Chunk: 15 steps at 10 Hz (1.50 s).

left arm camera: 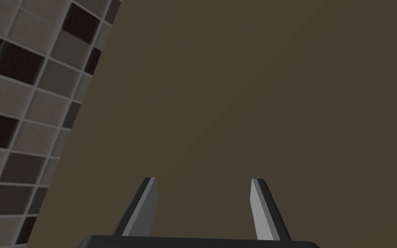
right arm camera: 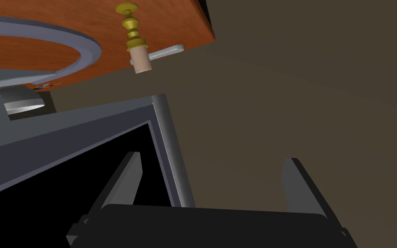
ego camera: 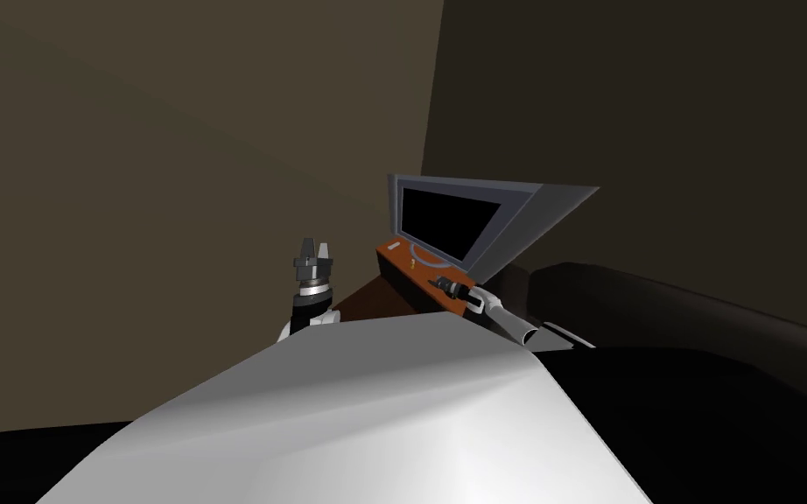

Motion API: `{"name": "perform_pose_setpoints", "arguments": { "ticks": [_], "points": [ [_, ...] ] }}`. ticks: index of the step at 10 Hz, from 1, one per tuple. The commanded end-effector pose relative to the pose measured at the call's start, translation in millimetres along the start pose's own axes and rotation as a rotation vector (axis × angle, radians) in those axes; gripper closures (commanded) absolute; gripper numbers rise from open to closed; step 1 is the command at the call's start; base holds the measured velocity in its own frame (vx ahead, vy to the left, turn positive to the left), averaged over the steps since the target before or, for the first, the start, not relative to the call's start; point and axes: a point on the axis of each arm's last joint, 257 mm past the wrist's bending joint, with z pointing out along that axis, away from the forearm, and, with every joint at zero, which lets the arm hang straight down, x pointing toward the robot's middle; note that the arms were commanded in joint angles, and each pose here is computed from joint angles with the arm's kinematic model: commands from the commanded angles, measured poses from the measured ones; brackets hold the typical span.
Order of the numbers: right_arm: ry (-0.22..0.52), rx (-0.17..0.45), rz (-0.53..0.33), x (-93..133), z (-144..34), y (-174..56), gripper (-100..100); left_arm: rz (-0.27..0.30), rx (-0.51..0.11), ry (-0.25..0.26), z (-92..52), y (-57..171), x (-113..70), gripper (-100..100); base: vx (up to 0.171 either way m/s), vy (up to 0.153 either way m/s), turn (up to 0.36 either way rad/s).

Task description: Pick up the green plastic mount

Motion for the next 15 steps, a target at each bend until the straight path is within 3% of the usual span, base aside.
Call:
{"name": "perform_pose_setpoints", "arguments": {
  "ticks": [1,4,5,6,7,8,12,13,14,15],
  "points": [
    [0.101,0.056,-0.053,34.1,-19.2,-23.3,-100,0.0,0.0,0.0,0.0,0.0,0.0,0,0.055,-0.091,0.261],
    [0.176,0.107,-0.075,60.7,-38.1,-45.6,-100,0.0,0.0,0.0,0.0,0.0,0.0,0,0.017,-0.06,0.109],
    [0.233,0.131,-0.102,78.8,-50.6,-56.3,-100,0.0,0.0,0.0,0.0,0.0,0.0,0,0.016,-0.047,0.156],
    [0.238,0.138,-0.1,81.0,-53.0,-59.0,-100,0.0,0.0,0.0,0.0,0.0,0.0,0,0.016,-0.048,0.086],
    [0.298,0.166,-0.122,100.7,-68.6,-70.6,-100,0.0,0.0,0.0,0.0,0.0,0.0,0,0.015,-0.054,0.148],
    [0.298,0.166,-0.122,100.7,-68.6,-70.6,-100,0.0,0.0,0.0,0.0,0.0,0.0,0,0.007,-0.045,0.087],
    [0.51,0.245,-0.187,171.5,-129.1,-98.6,-100,0.0,0.0,0.0,0.0,0.0,-0.1,0,0.012,-0.079,0.196],
    [0.51,0.245,-0.187,171.5,-129.1,-98.6,-100,0.0,0.0,0.0,0.0,0.0,-0.1,0,0.007,-0.066,0.081],
    [0.593,0.263,-0.206,201.5,-153.8,-101.6,-100,0.0,0.0,0.0,-0.1,0.0,-0.1,0,0.011,-0.065,0.238],
    [0.593,0.263,-0.206,201.5,-153.8,-101.6,-100,0.0,0.0,0.0,0.0,0.0,0.0,0,0.004,-0.062,0.128]
  ]
}}
